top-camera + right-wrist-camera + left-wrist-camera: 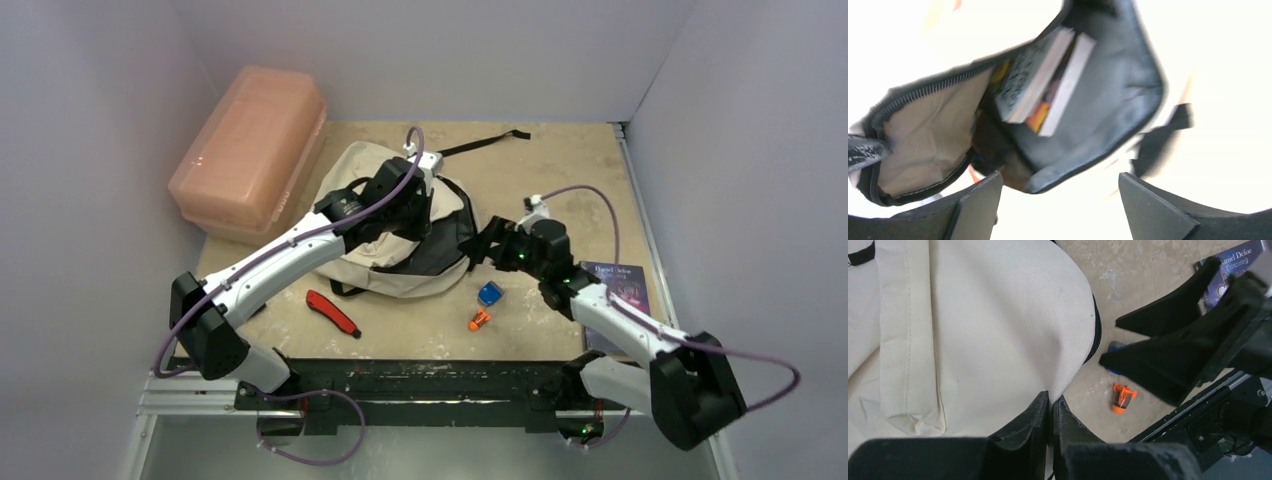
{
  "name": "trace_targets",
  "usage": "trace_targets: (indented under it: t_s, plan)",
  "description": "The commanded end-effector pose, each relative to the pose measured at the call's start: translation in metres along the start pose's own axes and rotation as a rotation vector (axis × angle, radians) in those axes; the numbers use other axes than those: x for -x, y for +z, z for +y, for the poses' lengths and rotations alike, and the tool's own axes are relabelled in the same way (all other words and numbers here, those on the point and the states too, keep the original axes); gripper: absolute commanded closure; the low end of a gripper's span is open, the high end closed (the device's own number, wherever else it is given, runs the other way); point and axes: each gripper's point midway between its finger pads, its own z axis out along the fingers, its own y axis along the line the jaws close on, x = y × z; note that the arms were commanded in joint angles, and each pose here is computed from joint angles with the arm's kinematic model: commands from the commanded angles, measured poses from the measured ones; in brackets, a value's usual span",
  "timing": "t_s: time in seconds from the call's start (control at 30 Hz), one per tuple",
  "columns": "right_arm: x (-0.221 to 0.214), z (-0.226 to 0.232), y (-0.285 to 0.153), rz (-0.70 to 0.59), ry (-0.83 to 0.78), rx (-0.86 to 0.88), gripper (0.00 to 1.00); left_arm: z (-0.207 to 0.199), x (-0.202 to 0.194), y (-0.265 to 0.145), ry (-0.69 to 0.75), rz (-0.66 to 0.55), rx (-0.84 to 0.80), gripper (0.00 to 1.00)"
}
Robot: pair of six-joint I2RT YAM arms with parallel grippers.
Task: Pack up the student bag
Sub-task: Place the book in the student bag, then move the book to the center of the board.
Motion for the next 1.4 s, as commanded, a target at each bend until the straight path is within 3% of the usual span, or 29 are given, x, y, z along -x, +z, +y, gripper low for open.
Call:
trace_targets:
  t_s: [0.0,0.23,0.37,0.53,0.77,0.97,1.13,1.37]
  plan:
    - [0.011,-0.066,-0.041,-0.083,0.054,-0.252,0.02,-0.015,-0.003,0.009,-0.025,0.014,-0.07,0.88]
    - [0.059,-0.158,-0.109,-0.258,0.184,-0.74,0.01,-0.032,-0.023,0.011,-0.025,0.112,-0.178,0.46]
    - [0.081,-0.193,-0.138,-0.344,0.293,-0.859,0.01,-0.03,-0.027,-0.002,-0.002,0.105,-0.196,0.34]
    - [0.09,-0.246,-0.193,-0.512,0.545,-1.056,0.01,-0.032,-0.029,-0.025,0.014,0.078,-0.234,0.31]
    - [0.045,-0.303,-0.28,-0.728,0.9,-1.31,0.01,-0.055,-0.046,-0.041,-0.007,0.106,-0.406,0.28]
    - [0.013,-0.314,-0.335,-0.869,1.005,-1.463,0.01,-0.061,-0.061,-0.049,0.005,0.145,-0.475,0.27]
    - [-0.014,-0.319,-0.348,-0.892,1.158,-1.493,0.01,-0.06,-0.071,-0.053,0.011,0.156,-0.487,0.27]
    - [-0.017,-0.321,-0.359,-0.908,1.19,-1.507,0.03,-0.069,-0.072,-0.059,0.001,0.165,-0.542,0.26]
